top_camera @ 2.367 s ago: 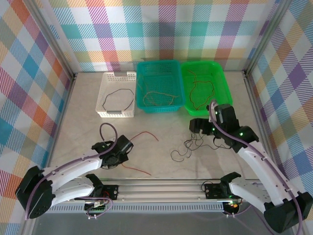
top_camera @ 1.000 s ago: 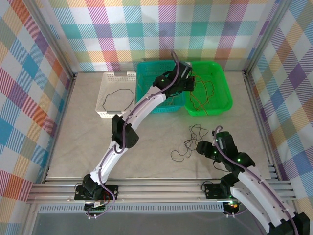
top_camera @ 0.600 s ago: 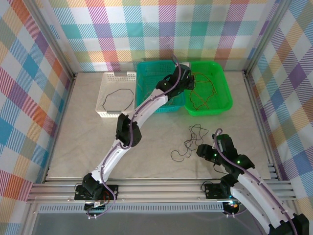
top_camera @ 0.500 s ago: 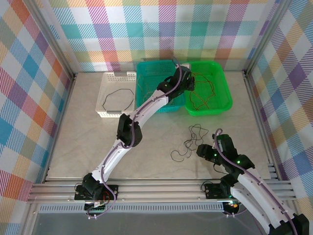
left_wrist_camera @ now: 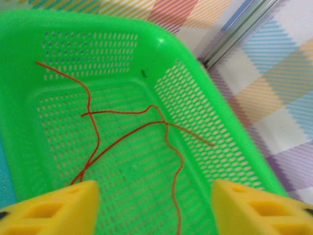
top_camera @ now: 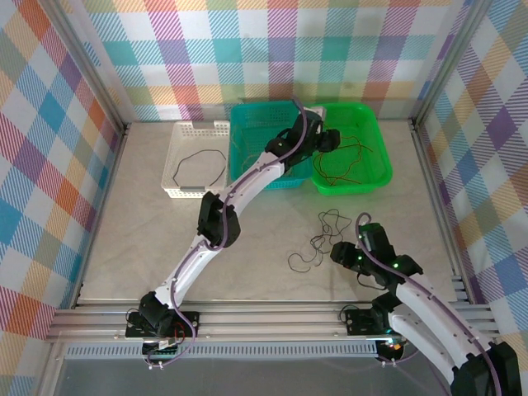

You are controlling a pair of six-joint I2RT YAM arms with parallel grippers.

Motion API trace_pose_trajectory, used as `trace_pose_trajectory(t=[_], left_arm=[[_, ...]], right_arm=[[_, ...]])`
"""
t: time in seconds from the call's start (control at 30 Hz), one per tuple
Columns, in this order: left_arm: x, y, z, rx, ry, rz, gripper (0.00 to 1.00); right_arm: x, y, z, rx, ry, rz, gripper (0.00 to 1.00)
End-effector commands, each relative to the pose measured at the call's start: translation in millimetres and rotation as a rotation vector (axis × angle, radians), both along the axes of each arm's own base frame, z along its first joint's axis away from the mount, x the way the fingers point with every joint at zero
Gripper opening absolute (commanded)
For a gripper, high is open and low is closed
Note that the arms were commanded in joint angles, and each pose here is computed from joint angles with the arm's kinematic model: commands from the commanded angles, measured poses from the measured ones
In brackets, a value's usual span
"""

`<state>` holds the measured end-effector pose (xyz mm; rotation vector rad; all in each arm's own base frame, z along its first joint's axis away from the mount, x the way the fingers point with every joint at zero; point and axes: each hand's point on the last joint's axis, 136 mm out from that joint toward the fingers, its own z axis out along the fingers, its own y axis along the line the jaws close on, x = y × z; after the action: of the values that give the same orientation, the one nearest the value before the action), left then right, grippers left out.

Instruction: Untangle the cables

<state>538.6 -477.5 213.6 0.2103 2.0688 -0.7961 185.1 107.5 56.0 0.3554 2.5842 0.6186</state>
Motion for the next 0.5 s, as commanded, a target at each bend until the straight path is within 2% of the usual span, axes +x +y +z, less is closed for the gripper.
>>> trace_pose_trajectory(t=[0.0, 0.1, 0.2, 0.33, 0.47], left_arm=[[-33, 11, 137, -0.143, -0.151, -0.056, 0.73], [-58, 22, 172, -0.134, -0.155, -0.074, 0.81], [-84, 37, 188, -0.092, -0.123, -0.089, 0.83], [-117, 54, 180, 0.010, -0.075, -0.098, 0.83], [-142, 83, 170, 0.010, -0.085, -0.058, 0.84]], right_arm=[[14, 0, 0, 0.014, -0.037, -0.046, 0.48], [21, 2, -5, 0.006, -0.029, -0.050, 0.47], [28, 6, -10, -0.006, -0.014, -0.041, 0.46], [36, 6, -15, -0.042, -0.003, -0.036, 0.41], [45, 9, -16, -0.046, 0.001, -0.038, 0.37]])
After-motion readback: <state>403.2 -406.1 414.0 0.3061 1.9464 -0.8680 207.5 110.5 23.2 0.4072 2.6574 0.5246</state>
